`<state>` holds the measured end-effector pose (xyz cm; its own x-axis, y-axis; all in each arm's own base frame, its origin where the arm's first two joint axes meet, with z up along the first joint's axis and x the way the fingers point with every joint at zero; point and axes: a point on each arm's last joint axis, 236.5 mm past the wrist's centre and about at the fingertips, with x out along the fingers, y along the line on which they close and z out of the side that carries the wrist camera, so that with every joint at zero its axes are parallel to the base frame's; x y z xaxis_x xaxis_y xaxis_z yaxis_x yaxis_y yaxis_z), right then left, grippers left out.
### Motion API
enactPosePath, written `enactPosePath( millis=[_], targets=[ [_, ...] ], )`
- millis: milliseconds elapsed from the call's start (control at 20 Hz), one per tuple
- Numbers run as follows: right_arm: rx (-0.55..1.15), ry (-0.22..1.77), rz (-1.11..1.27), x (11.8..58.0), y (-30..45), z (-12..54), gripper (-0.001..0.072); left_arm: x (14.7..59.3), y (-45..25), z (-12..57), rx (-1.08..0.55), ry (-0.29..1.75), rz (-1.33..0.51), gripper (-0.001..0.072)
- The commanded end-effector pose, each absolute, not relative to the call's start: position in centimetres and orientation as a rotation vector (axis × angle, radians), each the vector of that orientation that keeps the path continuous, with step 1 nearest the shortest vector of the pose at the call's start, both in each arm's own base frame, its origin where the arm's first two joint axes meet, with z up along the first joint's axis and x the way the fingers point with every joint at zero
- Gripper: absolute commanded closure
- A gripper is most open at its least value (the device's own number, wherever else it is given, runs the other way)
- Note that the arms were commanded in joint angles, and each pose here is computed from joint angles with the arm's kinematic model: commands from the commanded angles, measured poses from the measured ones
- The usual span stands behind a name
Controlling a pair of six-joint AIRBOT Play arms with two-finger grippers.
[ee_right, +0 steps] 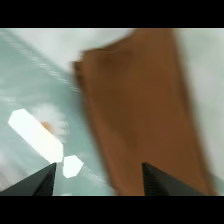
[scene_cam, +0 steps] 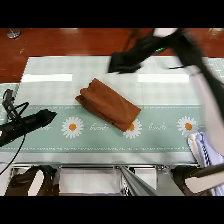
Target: Fold the shirts.
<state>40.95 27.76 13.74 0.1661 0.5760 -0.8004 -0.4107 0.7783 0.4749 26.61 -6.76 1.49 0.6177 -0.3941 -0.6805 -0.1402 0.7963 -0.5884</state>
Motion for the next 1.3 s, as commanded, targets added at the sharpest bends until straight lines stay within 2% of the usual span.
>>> enactPosePath(
  millis=[0, 150, 200, 300, 400, 450, 700, 900, 1000, 1150, 1200, 1250],
  targets=[
    [-0.028, 1.070, 0.203, 38.9, 12.7, 17.8, 0.0094, 26.0, -7.3, 1.1, -0.661, 0.943, -0.175, 0.0690],
    [0.221, 0.908, 0.019, 35.1, 9.3, 12.7, 0.0094, 26.0, -7.3, 1.1, -0.661, 0.944, -0.176, 0.0690],
    [0.377, 0.895, -0.035, 33.5, 9.0, 9.1, 0.0094, 25.9, -7.3, 1.1, -0.662, 0.946, -0.177, 0.0690],
    [0.798, 0.925, -0.092, 30.2, 11.1, 1.4, 0.0094, 25.9, -7.3, 1.1, -0.662, 0.946, -0.177, 0.0690],
    [1.050, 0.951, -0.042, 28.6, 14.3, -2.4, 0.0095, 25.9, -7.3, 1.1, -0.662, 0.946, -0.177, 0.0690],
    [1.074, 0.977, -0.024, 28.1, 15.4, -3.5, 0.0095, 25.9, -7.3, 1.1, -0.662, 0.946, -0.176, 0.0690],
    [0.918, 1.235, 0.120, 26.5, 20.7, -7.0, 0.0095, 25.9, -7.3, 1.1, -0.662, 0.946, -0.176, 0.0690],
    [0.822, 1.347, 0.211, 28.4, 23.7, -8.0, 0.0095, 25.9, -7.3, 1.1, -0.662, 0.946, -0.176, 0.0690],
    [0.765, 1.451, 0.244, 27.8, 24.8, -9.6, 0.0095, 25.9, -7.3, 1.1, -0.662, 0.946, -0.176, 0.0690],
    [0.758, 1.482, 0.248, 28.8, 25.6, -10.5, 0.0102, 25.9, -7.3, 1.1, -0.661, 0.946, -0.176, 0.0690],
    [0.753, 1.469, 0.270, 29.5, 26.0, -10.1, 0.0179, 25.9, -7.3, 1.1, -0.662, 0.946, -0.176, 0.0690],
    [0.751, 1.450, 0.293, 30.4, 26.5, -9.6, 0.0327, 25.9, -7.3, 1.1, -0.661, 0.946, -0.176, 0.0690]
  ],
)
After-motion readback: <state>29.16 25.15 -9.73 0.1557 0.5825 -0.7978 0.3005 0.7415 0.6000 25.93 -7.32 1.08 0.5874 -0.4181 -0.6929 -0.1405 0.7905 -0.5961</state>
